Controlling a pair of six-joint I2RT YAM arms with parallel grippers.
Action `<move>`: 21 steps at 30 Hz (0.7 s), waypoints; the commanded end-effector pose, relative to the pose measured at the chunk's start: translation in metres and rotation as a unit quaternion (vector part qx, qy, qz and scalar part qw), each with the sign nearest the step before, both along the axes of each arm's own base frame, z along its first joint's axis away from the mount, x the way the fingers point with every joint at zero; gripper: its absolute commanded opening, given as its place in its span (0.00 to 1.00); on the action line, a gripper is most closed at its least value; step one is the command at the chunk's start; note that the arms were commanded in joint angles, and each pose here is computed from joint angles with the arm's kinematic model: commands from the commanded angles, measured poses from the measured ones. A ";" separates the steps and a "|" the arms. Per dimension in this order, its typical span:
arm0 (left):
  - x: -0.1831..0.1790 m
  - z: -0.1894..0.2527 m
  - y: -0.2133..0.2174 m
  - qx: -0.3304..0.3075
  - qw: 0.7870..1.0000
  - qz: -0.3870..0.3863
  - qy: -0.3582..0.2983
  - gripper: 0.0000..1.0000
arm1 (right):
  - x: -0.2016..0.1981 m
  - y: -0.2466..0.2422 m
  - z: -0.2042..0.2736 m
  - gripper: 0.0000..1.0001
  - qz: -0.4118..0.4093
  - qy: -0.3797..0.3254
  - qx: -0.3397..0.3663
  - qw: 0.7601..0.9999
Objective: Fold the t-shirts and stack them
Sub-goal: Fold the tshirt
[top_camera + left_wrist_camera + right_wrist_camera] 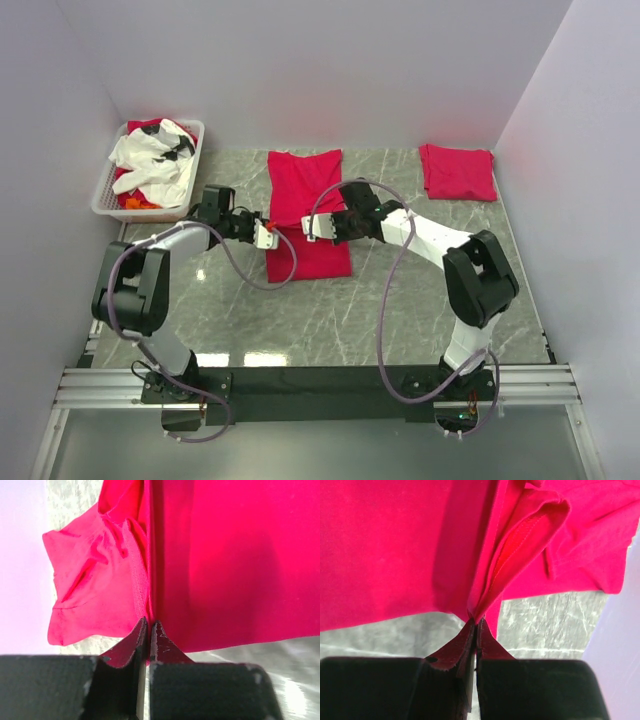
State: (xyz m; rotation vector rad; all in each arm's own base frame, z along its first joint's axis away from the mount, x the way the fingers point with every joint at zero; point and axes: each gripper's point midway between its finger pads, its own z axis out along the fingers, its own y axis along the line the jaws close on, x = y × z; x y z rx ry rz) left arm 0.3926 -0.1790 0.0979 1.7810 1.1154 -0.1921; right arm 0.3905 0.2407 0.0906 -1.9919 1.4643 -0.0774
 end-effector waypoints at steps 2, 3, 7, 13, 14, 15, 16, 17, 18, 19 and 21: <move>0.027 0.004 0.000 -0.005 0.999 -0.019 -0.032 0.01 | 0.025 0.000 0.001 0.00 0.004 -0.008 -0.011 1.000; 0.031 0.003 0.001 -0.003 0.999 -0.016 -0.034 0.02 | 0.027 0.000 -0.001 0.00 0.000 -0.004 -0.013 1.000; 0.051 -0.004 0.002 -0.006 1.000 0.011 -0.026 0.22 | 0.045 0.001 0.001 0.26 -0.028 -0.016 -0.012 0.999; 0.077 0.021 0.007 -0.054 0.995 0.071 -0.034 0.38 | 0.054 -0.008 0.028 0.71 -0.086 -0.040 0.012 0.995; 0.079 0.025 0.009 -0.060 0.994 0.082 -0.030 0.39 | 0.053 -0.010 0.031 0.72 -0.094 -0.040 0.015 0.995; 0.078 0.026 0.011 -0.069 0.993 0.096 -0.011 0.39 | 0.050 -0.015 0.032 0.72 -0.115 -0.029 0.022 0.993; 0.078 0.035 0.013 -0.077 0.991 0.106 -0.007 0.40 | 0.050 -0.016 0.042 0.72 -0.127 -0.027 0.034 0.991; 0.076 0.039 0.016 -0.085 0.990 0.115 0.006 0.40 | 0.048 -0.018 0.046 0.72 -0.141 -0.016 0.043 0.989; 0.073 0.041 0.020 -0.095 0.987 0.129 0.032 0.40 | 0.039 -0.026 0.042 0.70 -0.175 0.031 0.059 0.982; 0.066 0.046 0.023 -0.098 0.984 0.138 0.063 0.40 | 0.036 -0.028 0.040 0.69 -0.193 0.060 0.068 0.977; 0.054 0.048 0.025 -0.126 0.967 0.170 0.140 0.40 | 0.027 -0.037 0.046 0.63 -0.258 0.134 0.103 0.951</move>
